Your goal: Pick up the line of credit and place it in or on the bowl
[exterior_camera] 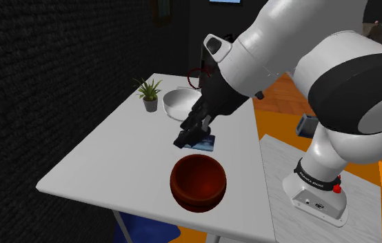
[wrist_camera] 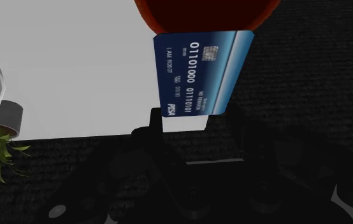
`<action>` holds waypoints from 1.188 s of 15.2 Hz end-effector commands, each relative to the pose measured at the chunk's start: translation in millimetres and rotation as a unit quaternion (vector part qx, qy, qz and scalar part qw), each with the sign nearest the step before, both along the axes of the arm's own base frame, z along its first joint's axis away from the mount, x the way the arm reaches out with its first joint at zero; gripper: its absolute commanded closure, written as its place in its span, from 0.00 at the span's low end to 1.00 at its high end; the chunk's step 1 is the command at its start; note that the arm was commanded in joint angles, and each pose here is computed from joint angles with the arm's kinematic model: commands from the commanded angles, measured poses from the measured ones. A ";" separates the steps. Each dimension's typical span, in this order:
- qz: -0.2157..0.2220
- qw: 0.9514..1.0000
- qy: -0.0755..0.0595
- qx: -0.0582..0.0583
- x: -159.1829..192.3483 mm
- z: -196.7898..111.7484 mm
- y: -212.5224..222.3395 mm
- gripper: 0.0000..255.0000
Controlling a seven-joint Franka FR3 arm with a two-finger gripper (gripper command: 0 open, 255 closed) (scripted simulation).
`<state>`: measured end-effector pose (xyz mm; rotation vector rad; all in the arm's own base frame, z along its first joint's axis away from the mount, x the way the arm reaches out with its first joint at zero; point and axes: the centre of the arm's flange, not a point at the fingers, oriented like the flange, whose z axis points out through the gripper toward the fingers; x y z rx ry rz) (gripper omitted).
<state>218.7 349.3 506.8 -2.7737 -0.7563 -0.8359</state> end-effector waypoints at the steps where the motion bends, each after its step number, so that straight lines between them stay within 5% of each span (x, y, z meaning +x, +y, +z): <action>1: -0.001 1.000 0.000 0.000 -24.4 -0.7 11.1 1.00; 18: -0.001 1.000 0.000 0.000 -24.5 -88.5 11.0 1.00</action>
